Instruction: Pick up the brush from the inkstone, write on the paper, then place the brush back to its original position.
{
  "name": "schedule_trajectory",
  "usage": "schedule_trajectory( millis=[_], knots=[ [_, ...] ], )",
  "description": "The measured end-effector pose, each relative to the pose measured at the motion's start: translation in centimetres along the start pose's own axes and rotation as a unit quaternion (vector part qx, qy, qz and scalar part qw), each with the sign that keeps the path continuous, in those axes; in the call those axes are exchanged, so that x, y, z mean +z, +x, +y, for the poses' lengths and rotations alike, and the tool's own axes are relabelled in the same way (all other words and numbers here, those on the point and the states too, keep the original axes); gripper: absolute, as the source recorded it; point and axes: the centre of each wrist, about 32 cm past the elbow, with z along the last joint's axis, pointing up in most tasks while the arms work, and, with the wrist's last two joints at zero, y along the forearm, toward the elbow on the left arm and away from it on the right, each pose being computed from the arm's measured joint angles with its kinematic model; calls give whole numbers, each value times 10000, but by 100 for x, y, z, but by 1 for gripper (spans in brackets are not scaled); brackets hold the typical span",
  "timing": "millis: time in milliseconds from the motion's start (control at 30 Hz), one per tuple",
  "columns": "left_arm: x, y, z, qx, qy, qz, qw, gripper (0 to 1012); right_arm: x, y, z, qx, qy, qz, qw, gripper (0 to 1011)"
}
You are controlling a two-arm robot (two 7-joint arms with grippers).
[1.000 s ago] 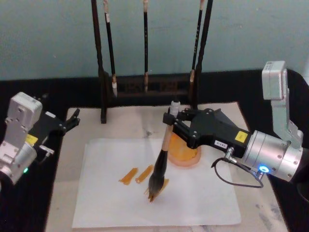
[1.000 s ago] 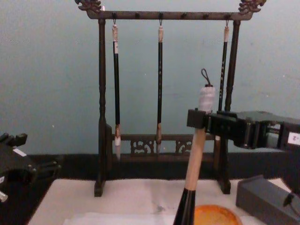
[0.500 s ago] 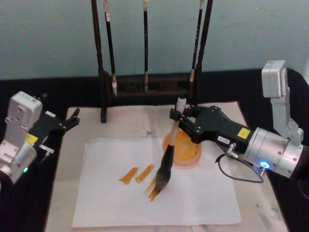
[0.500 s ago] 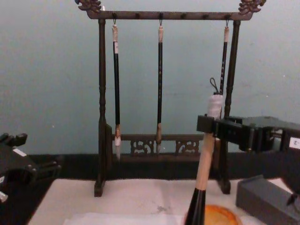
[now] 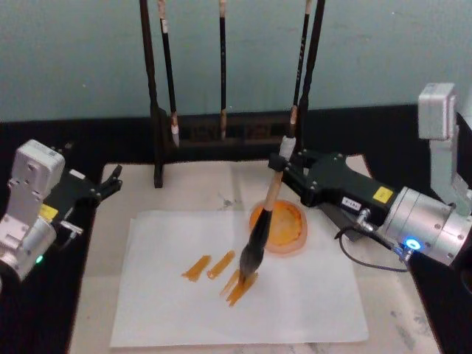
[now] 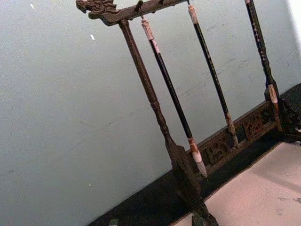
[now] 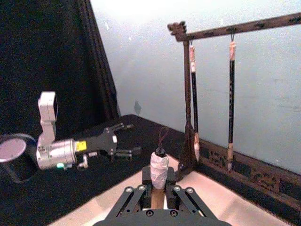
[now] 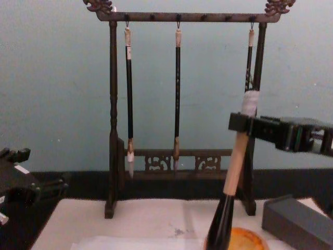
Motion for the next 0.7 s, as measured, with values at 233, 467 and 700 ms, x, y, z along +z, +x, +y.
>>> schedule_trajectory(
  millis=[233, 467, 700],
  knots=[
    [0, 0, 0, 0, 0, 0, 10000, 1010, 65, -8, -38, 12, 242, 207, 9995, 171],
    [0, 0, 0, 0, 0, 0, 10000, 1010, 92, -17, -53, 34, 347, 347, 9988, 171],
    [0, 0, 0, 0, 0, 0, 10000, 1010, 91, -19, -46, 37, 352, 404, 9986, 171]
  ],
)
